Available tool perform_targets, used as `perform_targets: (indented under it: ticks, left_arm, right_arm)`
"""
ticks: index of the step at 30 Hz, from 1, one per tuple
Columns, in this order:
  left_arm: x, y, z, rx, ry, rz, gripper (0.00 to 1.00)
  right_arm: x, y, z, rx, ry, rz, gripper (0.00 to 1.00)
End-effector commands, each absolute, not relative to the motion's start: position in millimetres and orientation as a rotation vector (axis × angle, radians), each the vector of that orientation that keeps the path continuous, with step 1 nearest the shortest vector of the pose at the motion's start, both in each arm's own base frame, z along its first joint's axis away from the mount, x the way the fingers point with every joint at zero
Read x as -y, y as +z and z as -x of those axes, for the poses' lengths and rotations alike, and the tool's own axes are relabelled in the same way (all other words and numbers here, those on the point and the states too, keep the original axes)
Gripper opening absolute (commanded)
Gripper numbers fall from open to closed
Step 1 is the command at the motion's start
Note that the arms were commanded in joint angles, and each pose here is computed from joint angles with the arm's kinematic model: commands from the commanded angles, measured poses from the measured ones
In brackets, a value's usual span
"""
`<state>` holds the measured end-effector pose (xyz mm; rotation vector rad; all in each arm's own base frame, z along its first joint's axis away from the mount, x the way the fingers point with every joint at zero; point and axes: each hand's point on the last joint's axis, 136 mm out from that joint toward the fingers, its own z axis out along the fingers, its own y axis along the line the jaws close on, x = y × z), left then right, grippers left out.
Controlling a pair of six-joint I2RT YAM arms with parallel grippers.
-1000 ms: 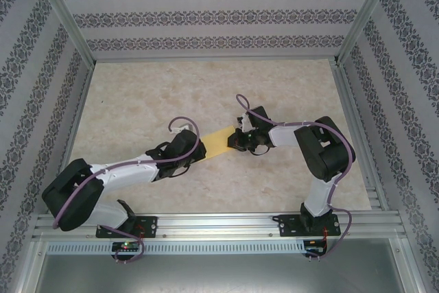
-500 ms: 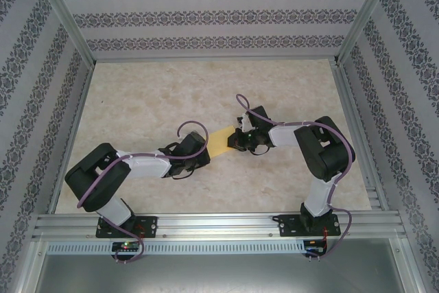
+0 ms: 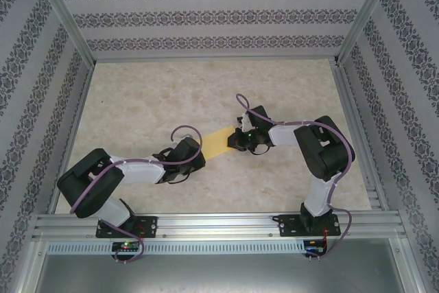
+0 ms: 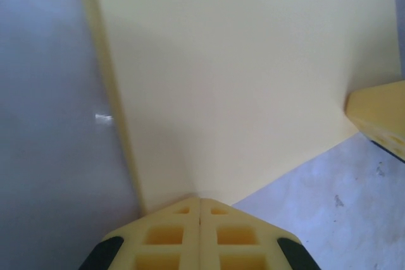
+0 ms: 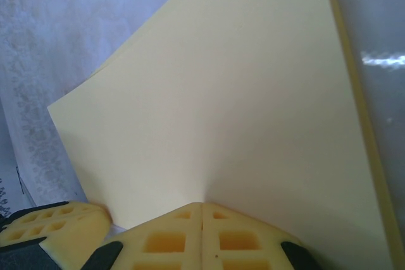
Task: Fold a paper plane with a square sheet of paper (pick it up from the middle)
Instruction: First fold in half a square sheet of paper at the center of the table.
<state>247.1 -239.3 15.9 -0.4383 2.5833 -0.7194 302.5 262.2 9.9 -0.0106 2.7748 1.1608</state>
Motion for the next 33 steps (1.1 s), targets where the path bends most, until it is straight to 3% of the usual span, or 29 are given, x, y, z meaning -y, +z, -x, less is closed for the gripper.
perform_targets:
  ticks: [1, 6, 15, 22, 33]
  left_arm:
    - [187.2, -10.2, -224.5, -2.681, -0.418, 0.528, 0.0]
    - [194.4, 8.3, -239.8, -2.656, -0.439, 0.491, 0.0]
    - [252.7, 76.1, -268.3, -2.487, -0.813, 0.293, 0.0]
    - [265.5, 45.8, -269.2, -2.581, -0.801, 0.286, 0.0]
    - [237.9, 12.4, -256.8, -2.678, -0.601, 0.352, 0.0]
  right_arm:
    - [-224.3, -53.3, -279.6, -2.973, 0.859, -0.095, 0.06]
    - [-224.4, -54.0, -279.9, -2.974, 0.858, -0.093, 0.06]
    - [-229.3, -46.7, -282.8, -2.956, 0.879, -0.081, 0.06]
    - [-238.5, -33.4, -288.6, -2.918, 0.929, -0.048, 0.07]
    - [-271.6, 32.1, -313.3, -2.736, 1.063, 0.119, 0.08]
